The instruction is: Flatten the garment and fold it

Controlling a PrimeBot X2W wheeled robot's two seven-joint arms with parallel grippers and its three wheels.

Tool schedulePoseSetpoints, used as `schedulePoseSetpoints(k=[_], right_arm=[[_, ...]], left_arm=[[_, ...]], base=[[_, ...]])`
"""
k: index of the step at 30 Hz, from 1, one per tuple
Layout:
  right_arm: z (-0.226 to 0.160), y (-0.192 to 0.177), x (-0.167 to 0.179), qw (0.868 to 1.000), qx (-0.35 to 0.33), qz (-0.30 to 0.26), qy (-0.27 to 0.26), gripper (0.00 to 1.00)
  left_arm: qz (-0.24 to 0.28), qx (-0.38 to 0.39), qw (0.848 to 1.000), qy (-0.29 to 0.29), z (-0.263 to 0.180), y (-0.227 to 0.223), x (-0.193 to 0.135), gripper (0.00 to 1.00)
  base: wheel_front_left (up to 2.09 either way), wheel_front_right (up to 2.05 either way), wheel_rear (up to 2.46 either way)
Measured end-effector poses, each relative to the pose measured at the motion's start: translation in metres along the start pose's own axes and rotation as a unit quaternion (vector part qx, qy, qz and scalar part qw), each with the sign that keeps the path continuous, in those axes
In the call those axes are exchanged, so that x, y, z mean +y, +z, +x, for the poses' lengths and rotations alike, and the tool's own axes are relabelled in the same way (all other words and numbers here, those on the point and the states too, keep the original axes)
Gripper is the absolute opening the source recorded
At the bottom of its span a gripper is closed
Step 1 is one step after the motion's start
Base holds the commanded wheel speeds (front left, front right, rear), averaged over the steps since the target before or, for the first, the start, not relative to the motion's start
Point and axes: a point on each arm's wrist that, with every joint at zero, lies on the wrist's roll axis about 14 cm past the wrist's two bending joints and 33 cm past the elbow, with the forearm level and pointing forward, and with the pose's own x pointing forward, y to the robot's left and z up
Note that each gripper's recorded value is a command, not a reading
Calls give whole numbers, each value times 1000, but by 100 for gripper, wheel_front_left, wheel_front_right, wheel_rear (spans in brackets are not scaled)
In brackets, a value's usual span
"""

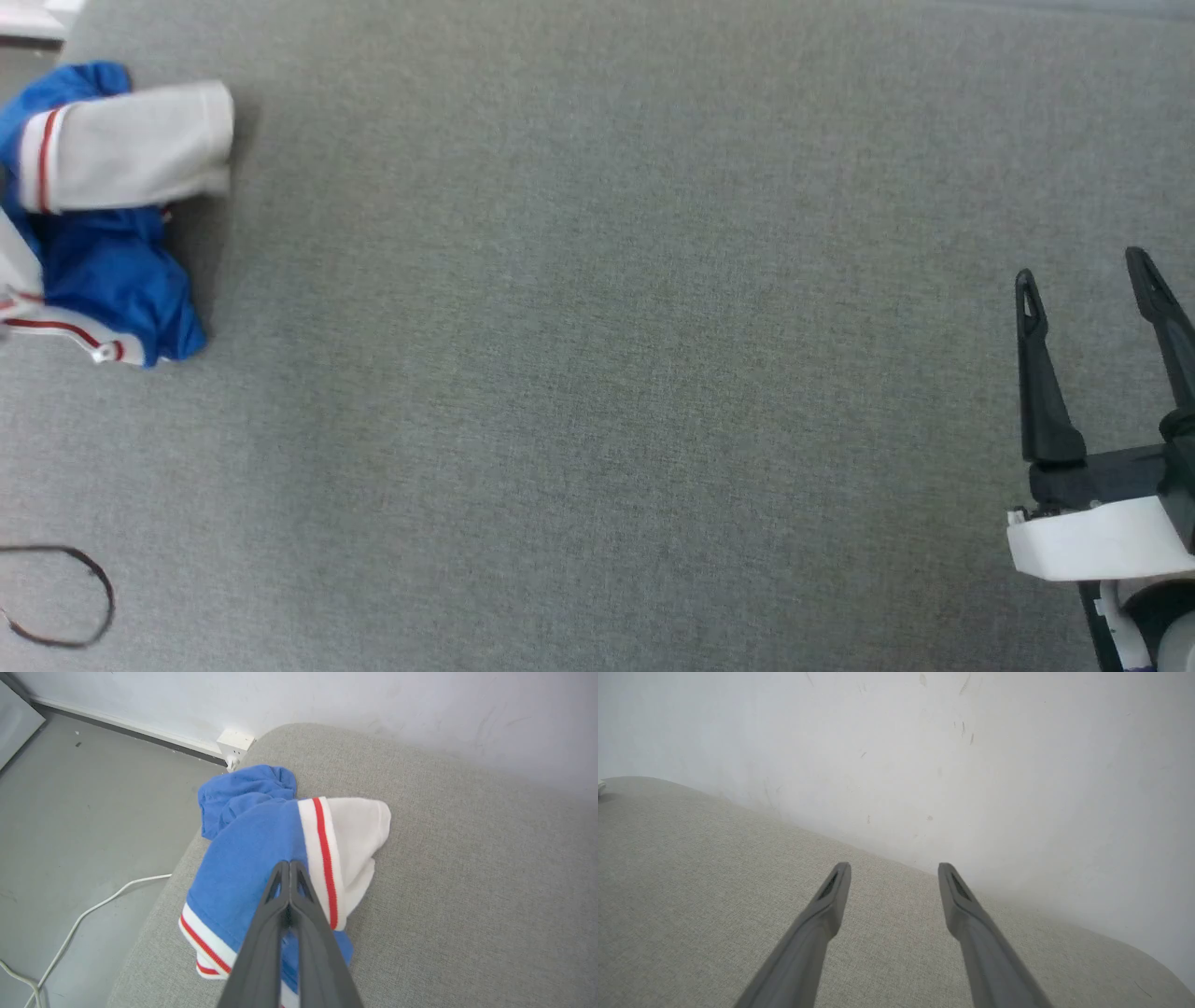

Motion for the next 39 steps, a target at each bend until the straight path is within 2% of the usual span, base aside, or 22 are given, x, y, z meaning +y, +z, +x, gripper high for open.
schedulePoseSetpoints(k=[7,15,22,27,34,39], right_arm=[[-7,20,0,999,-32,12,-5,100],[-24,40,-7,997,-66,42,-19,100],[-47,53,-21,994,-88,55,-43,100],[-65,62,-31,991,-103,60,-62,100],[-89,67,-53,986,-116,60,-101,100],[-108,67,-71,982,-118,56,-133,100]], left_arm=[[11,-123,992,-36,-43,83,-8,0],[11,-263,961,-87,-119,175,-30,0],[10,-360,919,-159,-199,233,-73,0],[4,-401,889,-222,-251,257,-110,0],[12,-410,851,-328,-300,264,-184,0],[27,-401,817,-413,-336,252,-243,0]], base=[[0,0,0],[0,0,0],[0,0,0],[0,0,0],[0,0,0],[0,0,0]])
